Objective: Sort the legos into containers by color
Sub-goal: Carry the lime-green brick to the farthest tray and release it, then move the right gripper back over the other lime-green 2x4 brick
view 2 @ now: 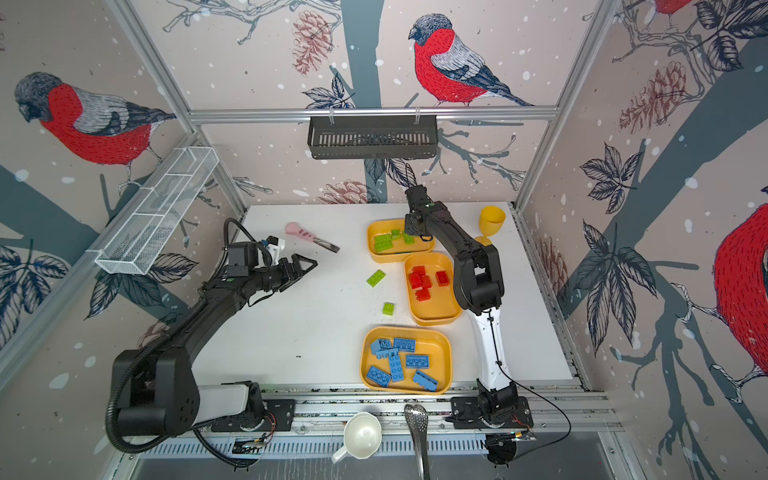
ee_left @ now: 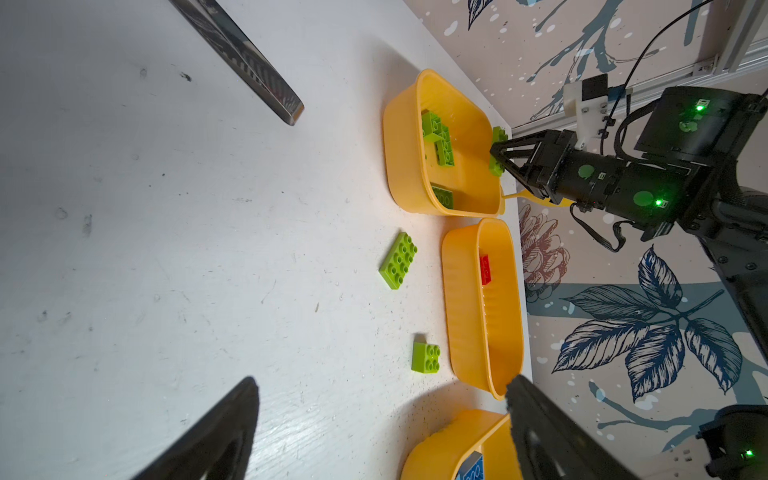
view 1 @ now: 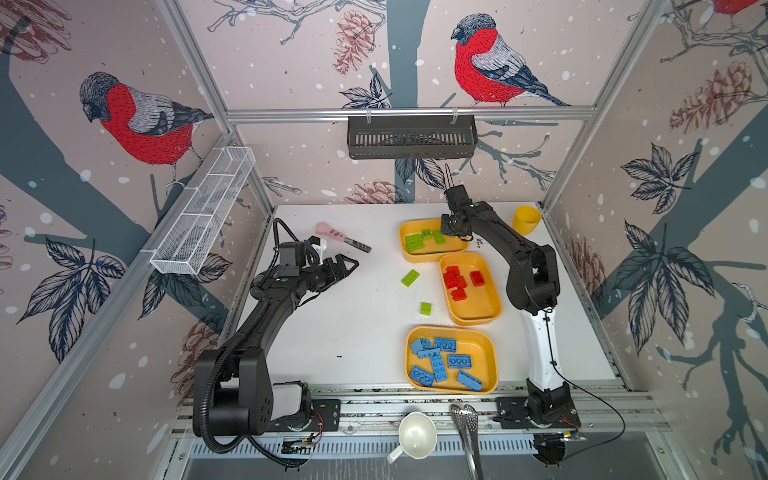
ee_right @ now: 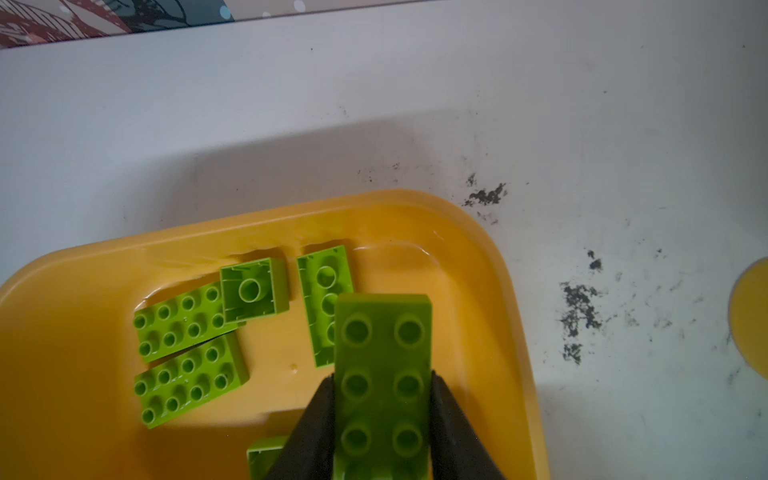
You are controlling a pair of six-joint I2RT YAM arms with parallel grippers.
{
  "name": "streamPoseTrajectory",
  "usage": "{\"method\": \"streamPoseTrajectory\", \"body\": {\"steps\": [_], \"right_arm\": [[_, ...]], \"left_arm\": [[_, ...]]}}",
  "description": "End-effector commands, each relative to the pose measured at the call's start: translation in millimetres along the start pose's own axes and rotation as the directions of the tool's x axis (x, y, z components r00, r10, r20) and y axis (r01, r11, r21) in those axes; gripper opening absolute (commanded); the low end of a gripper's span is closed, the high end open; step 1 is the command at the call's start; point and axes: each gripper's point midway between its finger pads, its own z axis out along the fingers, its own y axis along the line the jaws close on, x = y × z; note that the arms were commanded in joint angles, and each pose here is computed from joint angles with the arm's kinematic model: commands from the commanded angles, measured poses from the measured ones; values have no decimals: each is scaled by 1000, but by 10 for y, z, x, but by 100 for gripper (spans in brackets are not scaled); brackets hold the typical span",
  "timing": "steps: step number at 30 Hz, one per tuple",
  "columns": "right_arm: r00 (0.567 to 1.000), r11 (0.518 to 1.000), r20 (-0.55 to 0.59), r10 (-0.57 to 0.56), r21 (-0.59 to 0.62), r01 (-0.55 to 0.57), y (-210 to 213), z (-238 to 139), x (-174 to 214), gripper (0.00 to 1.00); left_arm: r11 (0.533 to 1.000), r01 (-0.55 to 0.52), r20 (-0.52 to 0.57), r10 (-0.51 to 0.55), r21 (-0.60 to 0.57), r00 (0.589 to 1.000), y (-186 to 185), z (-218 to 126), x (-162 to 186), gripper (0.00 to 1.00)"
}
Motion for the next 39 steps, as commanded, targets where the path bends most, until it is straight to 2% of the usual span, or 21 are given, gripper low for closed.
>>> {"method": "streamPoseTrajectory", "body": {"steps": [1,2,5,9,15,19,23,29,35,39], "right_arm": [[999,999,-17,-43,8,43,-34,61,5,44],[999,999,-19,-45,10,45,-41,78,0,51],[998,999,-19,-52,11,52,-41,44,-29,60],[999,999,-17,-51,-8,51,1,-148,-9,64],[998,992,-23,-50,-119,47,264,-586,256,68],[998,977,-66,20,-212,-34,568,-814,502,70],[982,955,-122,147,-243,-173,901,-917,795,74],[935,925,-158,318,-164,-342,1278,-903,1158,78],[918,934,-186,351,0,-357,1394,-649,1525,79],[918,934,-180,355,34,-354,1389,-511,1618,78]], "left_arm": [[1000,-15,27,15,5,1000,-42,-6,-93,92],[1000,-16,26,16,6,1000,-53,-6,-105,92],[1000,-19,24,19,8,1000,-63,-4,-121,92],[1000,-22,25,22,18,999,-79,-2,-114,92],[999,-24,7,24,35,1000,-71,21,-66,92],[999,-31,-12,32,40,999,-57,42,-30,92],[999,-46,-18,46,26,999,-43,36,-27,92],[999,-46,-5,47,20,999,-39,30,-58,92],[998,-57,-36,58,37,998,-48,61,-25,92],[996,-79,-24,80,39,997,-66,40,-31,92]]}}
